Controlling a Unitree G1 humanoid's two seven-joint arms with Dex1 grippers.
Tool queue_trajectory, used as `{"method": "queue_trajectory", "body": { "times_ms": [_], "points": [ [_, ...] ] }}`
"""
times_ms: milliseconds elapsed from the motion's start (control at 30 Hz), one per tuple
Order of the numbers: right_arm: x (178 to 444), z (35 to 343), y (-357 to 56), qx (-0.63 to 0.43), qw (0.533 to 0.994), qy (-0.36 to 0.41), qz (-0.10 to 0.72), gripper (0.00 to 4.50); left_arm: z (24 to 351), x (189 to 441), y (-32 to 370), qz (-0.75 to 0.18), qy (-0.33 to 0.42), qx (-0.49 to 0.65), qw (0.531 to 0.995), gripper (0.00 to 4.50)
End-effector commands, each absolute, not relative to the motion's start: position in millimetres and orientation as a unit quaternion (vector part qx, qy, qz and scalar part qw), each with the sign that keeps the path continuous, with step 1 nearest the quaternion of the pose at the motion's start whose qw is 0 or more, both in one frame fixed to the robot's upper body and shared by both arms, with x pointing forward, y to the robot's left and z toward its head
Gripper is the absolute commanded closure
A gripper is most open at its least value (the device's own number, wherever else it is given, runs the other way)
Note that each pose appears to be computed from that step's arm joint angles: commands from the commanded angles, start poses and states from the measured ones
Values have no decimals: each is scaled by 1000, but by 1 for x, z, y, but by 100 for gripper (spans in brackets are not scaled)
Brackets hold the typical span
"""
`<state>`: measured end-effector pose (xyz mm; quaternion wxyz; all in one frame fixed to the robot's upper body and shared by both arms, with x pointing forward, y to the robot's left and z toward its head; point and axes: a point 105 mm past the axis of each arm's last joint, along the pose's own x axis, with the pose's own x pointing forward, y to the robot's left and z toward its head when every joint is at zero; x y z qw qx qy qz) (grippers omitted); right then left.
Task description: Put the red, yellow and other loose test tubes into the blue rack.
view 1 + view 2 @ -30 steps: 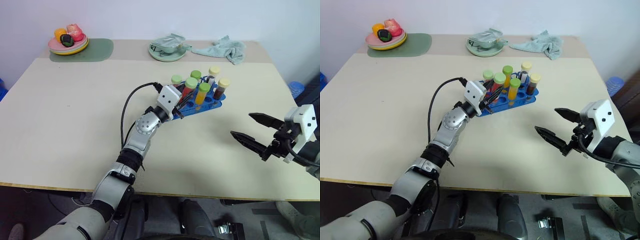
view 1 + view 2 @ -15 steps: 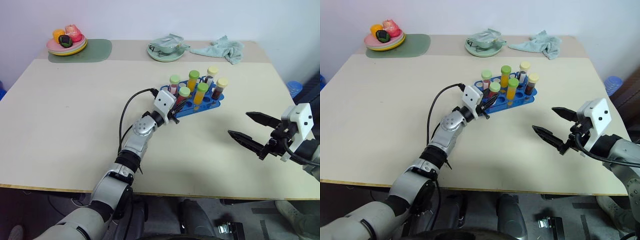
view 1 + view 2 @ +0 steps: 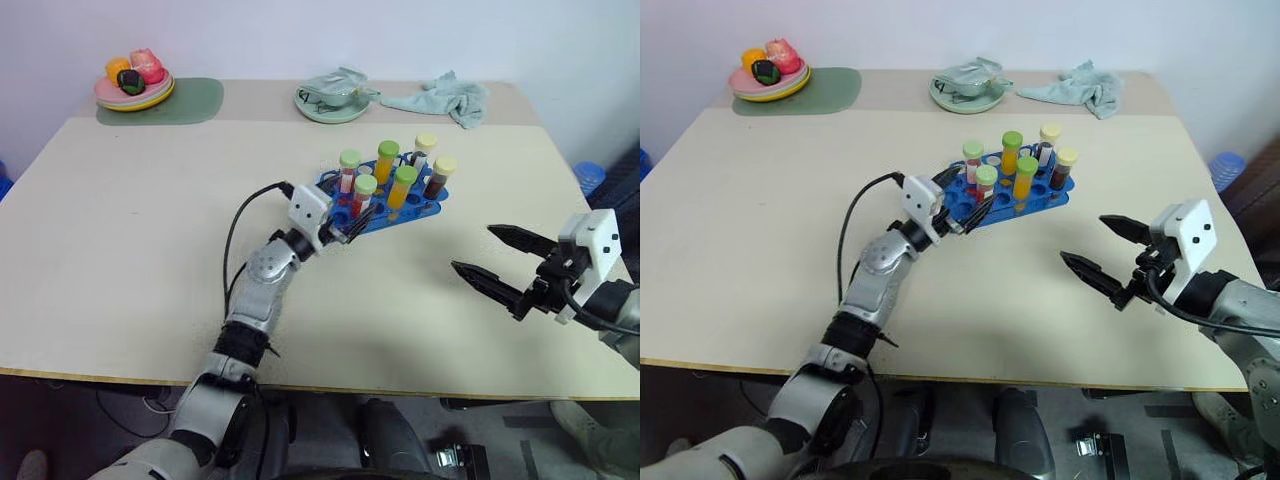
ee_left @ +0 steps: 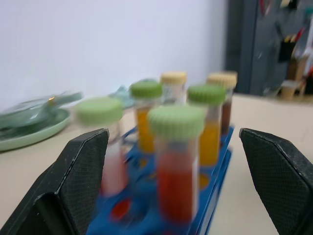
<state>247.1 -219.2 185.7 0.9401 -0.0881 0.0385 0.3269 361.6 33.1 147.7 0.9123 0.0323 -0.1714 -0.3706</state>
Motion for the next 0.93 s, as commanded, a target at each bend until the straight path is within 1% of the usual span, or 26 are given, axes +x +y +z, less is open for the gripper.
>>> {"method": "queue_trajectory", "body": {
  "times_ms": [33, 67, 200, 267, 367, 433, 567, 667, 800, 933],
  "points": [
    [247, 179, -229, -91, 945, 18, 313, 0, 155, 348, 54, -365, -185, -21, 912, 15],
    [247, 176, -233, -87, 949, 12, 304, 0, 151, 345, 64, -361, -176, -20, 916, 15],
    [245, 166, -247, -88, 955, -8, 282, 0, 143, 324, 94, -392, -148, 4, 908, 15],
    [243, 160, -257, -77, 957, -11, 279, 0, 140, 318, 99, -399, -139, 4, 906, 15],
    [235, 149, -269, -66, 958, -31, 279, 0, 147, 289, 134, -429, -115, -17, 896, 15],
    [231, 144, -276, -64, 951, -28, 300, 0, 147, 273, 139, -456, -95, -14, 885, 15],
    [226, 146, -291, -61, 938, 2, 342, 0, 148, 253, 151, -458, -65, 18, 886, 15],
    [225, 151, -298, -63, 930, 13, 361, 0, 150, 249, 157, -444, -55, 46, 893, 15],
    [226, 154, -299, -65, 922, 27, 380, 0, 151, 240, 164, -463, -32, 71, 883, 15],
    [231, 155, -302, -69, 921, 33, 383, 0, 155, 243, 164, -463, -31, 88, 881, 15]
  ]
}}
